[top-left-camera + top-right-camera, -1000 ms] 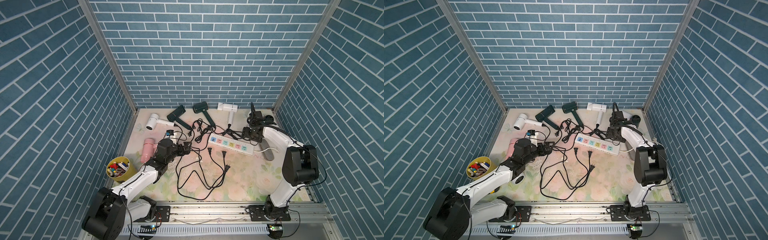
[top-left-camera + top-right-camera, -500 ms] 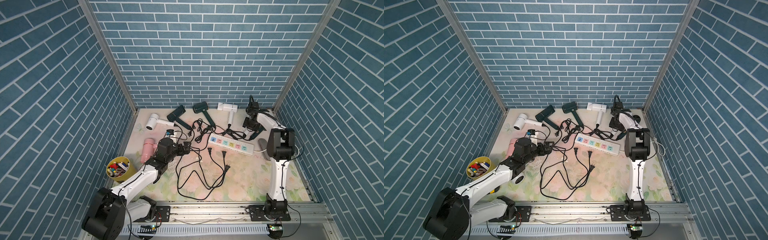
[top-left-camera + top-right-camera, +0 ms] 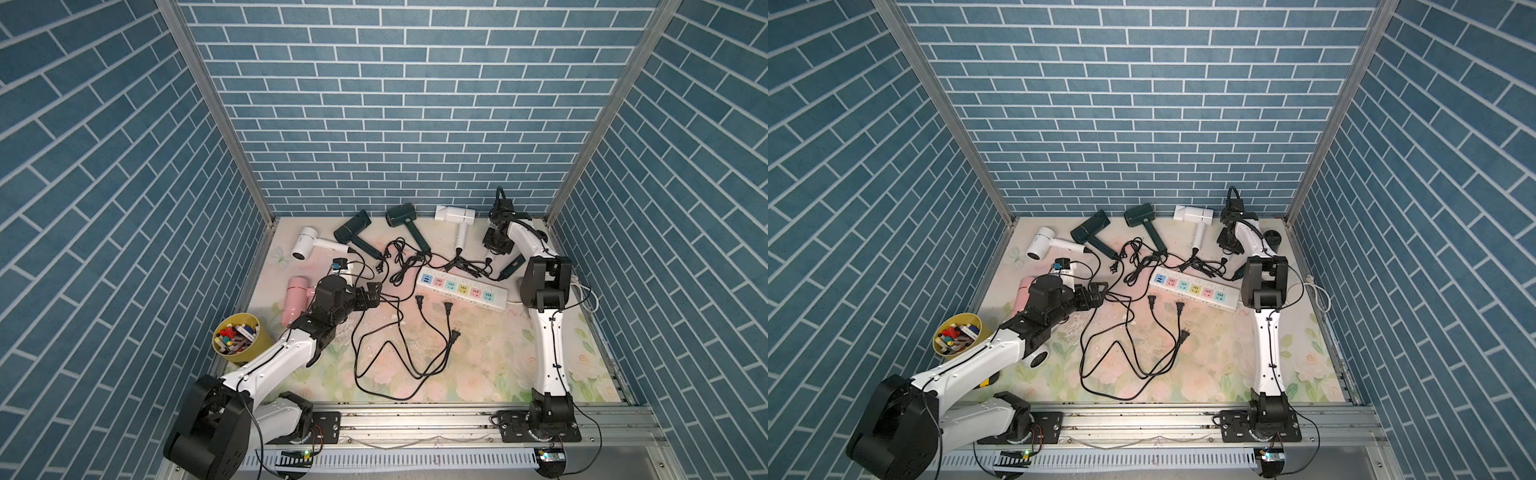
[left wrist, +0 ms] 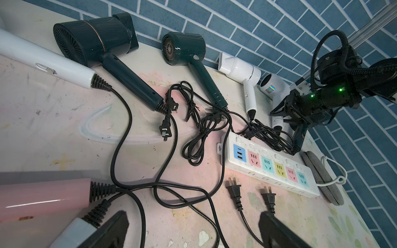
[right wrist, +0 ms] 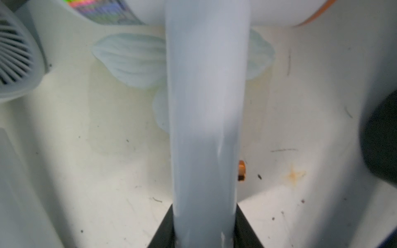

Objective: Charge the blow dryers
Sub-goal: Adjust the blow dryer at the center of the board, then adjust the socket at the center of the board.

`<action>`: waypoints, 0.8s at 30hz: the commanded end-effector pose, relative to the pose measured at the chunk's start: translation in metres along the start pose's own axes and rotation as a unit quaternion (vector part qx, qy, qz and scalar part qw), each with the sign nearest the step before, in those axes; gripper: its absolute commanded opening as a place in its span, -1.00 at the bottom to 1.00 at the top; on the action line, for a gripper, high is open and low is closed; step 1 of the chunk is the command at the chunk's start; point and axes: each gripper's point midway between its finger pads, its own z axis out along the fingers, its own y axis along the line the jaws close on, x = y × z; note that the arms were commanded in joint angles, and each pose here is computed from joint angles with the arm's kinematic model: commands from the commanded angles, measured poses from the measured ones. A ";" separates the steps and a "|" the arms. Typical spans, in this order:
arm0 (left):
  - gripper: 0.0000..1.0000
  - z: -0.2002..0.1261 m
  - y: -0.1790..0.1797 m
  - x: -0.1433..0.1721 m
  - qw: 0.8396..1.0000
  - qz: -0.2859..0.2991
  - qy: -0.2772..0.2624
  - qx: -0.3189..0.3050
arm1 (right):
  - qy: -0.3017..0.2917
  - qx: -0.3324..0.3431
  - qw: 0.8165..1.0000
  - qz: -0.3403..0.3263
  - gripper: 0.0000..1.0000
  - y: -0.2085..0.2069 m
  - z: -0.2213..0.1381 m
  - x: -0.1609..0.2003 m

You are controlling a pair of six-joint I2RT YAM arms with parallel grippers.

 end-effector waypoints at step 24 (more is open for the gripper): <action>0.99 0.003 0.006 -0.003 1.000 0.019 -0.002 -0.023 | 0.013 -0.185 0.956 -0.228 0.41 0.075 -0.142 0.137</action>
